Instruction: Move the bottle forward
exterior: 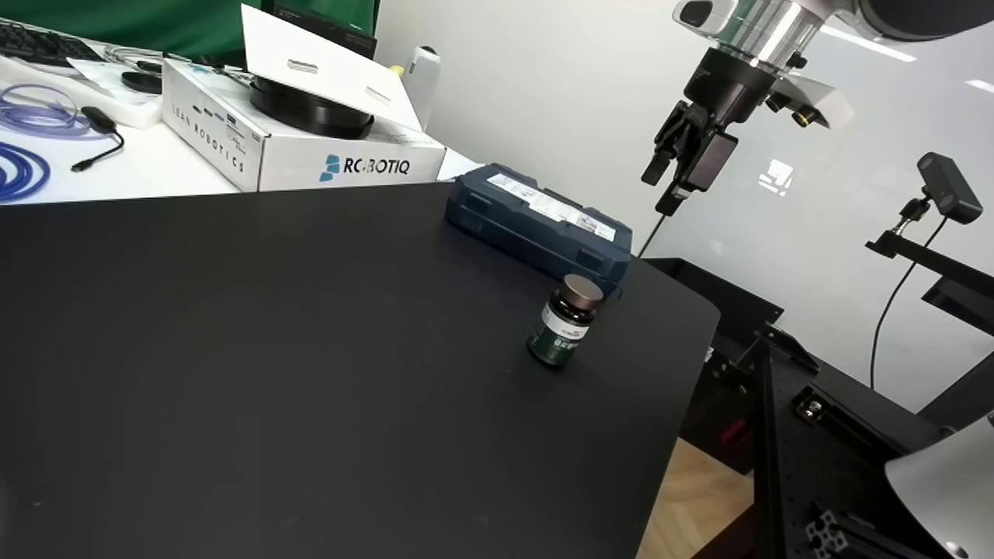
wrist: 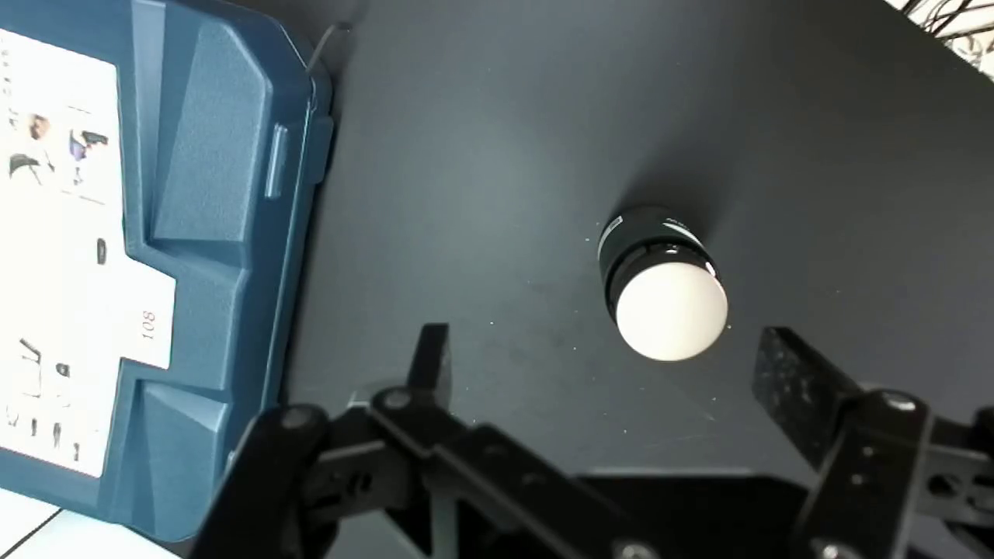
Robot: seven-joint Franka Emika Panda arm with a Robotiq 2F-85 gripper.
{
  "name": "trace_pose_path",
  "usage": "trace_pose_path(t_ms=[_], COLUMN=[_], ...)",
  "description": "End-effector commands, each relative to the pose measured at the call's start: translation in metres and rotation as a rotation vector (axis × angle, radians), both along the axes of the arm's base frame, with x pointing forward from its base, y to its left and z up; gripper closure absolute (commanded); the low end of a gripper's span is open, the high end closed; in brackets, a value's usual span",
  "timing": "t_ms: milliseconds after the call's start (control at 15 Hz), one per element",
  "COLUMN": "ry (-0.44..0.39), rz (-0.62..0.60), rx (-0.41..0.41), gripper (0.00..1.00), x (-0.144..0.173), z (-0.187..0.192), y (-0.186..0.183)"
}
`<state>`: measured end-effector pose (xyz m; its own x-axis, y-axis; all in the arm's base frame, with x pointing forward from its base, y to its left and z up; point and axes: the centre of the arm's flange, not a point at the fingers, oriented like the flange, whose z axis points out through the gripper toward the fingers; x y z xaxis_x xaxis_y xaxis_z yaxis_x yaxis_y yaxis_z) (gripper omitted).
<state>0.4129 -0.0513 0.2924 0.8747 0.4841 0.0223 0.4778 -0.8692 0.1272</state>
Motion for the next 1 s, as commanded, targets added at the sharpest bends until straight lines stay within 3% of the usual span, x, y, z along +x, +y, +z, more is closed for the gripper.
trace_pose_path(t_ms=[0,333,933], ry=[-0.011,-0.023,0.037], rz=[0.013,0.055,0.082], rx=[0.012,0.044,0.050], gripper=[0.00,0.00,0.00], x=[0.006,0.018,0.025], z=[-0.007,-0.033,-0.072], y=[0.005,0.026,0.037])
